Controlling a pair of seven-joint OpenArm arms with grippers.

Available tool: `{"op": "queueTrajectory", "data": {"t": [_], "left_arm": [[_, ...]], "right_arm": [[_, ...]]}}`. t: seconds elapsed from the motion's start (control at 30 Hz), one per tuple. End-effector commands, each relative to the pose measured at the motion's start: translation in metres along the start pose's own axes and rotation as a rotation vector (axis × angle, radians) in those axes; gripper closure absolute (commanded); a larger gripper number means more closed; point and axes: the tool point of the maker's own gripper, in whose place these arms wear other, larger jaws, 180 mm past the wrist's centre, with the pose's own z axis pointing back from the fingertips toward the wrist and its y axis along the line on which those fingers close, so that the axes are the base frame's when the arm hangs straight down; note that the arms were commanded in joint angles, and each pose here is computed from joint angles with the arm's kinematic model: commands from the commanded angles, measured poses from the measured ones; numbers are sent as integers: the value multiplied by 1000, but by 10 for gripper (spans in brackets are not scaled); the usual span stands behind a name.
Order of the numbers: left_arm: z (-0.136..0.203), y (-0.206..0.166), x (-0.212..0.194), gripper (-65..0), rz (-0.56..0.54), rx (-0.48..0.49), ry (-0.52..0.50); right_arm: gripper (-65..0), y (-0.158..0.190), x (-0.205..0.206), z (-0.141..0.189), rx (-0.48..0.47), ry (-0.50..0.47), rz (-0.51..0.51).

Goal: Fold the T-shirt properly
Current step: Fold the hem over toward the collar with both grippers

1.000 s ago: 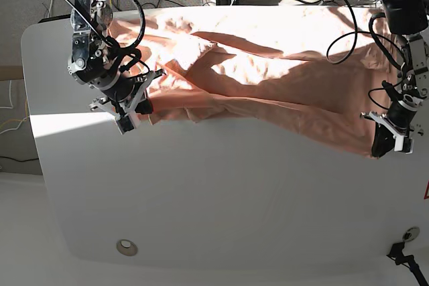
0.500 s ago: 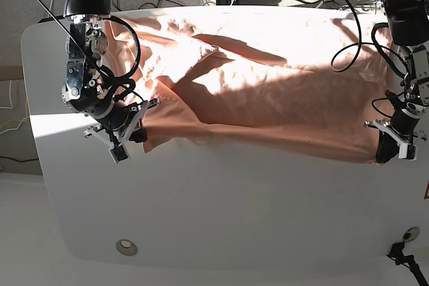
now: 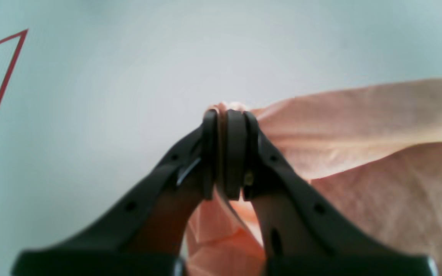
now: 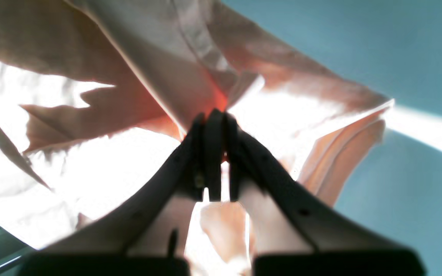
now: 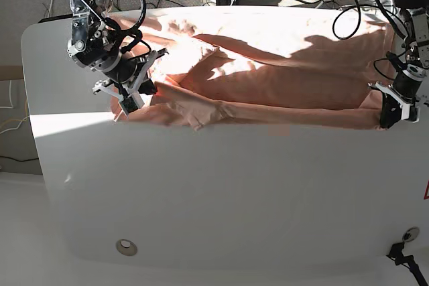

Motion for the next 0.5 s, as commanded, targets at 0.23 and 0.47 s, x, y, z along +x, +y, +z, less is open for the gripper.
{"op": "queueTrajectory", "data": {"t": [0.23,0.47], "left_arm": [[12,6,0,0,-17,0,-7],[22,9,-12,0,-16,5,22]], "right_arm": [[0,-6,-1,12,14,-24,-63],[0,0,-16,16,22,42,-59]]}}
